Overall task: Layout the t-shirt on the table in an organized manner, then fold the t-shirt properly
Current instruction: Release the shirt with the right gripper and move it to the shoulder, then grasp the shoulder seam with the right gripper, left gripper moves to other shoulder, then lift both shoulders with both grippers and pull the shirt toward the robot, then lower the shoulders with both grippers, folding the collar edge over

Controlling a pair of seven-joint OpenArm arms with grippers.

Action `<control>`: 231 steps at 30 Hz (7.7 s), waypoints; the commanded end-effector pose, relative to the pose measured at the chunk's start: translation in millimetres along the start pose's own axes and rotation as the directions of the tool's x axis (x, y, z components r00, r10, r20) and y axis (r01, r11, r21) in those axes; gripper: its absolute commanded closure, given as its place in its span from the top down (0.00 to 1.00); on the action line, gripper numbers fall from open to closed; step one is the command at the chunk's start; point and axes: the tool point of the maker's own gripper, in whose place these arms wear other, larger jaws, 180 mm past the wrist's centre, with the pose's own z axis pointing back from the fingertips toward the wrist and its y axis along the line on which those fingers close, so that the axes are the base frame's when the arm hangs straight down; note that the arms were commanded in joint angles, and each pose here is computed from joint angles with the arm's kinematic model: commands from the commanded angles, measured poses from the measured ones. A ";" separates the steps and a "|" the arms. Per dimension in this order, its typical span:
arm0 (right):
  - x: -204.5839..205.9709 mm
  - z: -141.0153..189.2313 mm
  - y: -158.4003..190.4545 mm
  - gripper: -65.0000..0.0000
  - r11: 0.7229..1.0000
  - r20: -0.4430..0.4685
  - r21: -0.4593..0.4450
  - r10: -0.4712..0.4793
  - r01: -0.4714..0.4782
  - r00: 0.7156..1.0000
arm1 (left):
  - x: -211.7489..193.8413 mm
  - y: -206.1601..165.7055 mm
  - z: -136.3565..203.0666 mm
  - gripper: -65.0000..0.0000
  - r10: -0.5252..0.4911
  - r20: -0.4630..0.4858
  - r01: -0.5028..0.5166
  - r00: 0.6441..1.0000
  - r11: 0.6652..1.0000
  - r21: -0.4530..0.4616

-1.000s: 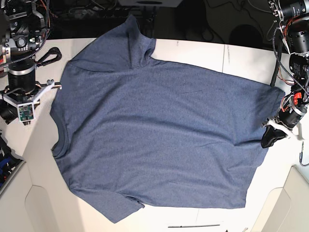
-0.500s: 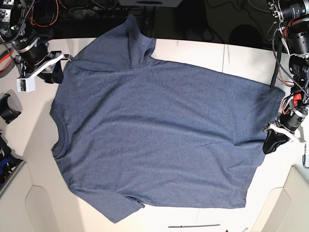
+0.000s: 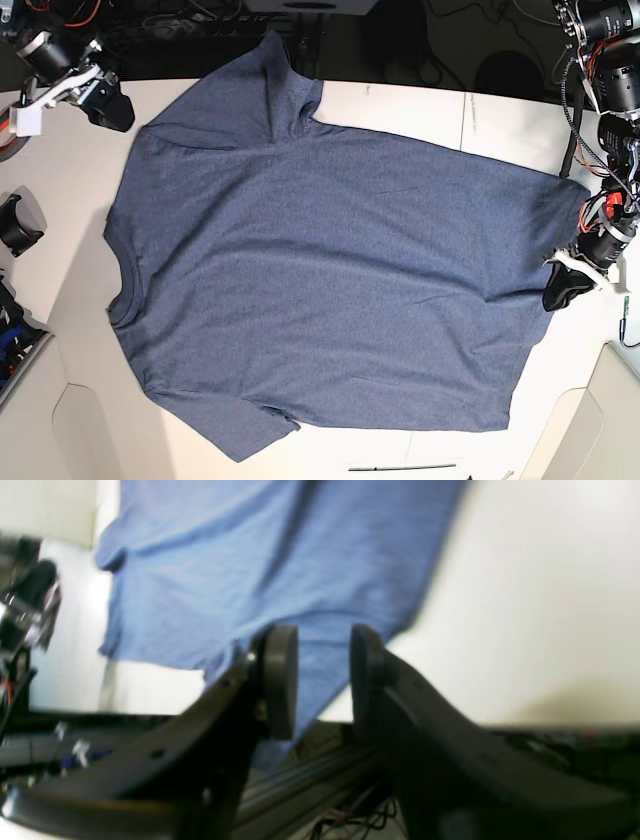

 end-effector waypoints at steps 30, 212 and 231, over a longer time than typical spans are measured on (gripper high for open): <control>-41.7 -45.8 -37.2 0.28 0.955 -0.044 0.012 -0.295 0.296 0.955 | 23.5 -13.6 -5.9 0.10 0.054 0.102 -0.050 0.993 0.998 -0.043; 99.0 -113.8 43.1 0.00 0.935 0.060 0.019 0.354 -0.355 0.933 | -14.5 30.2 50.2 0.00 0.075 -0.024 -0.069 0.997 0.977 0.199; 108.0 -132.5 28.7 0.00 0.918 0.036 -0.019 0.396 -0.395 0.918 | -19.7 44.5 30.4 0.00 0.150 -0.013 -0.143 0.989 0.966 0.217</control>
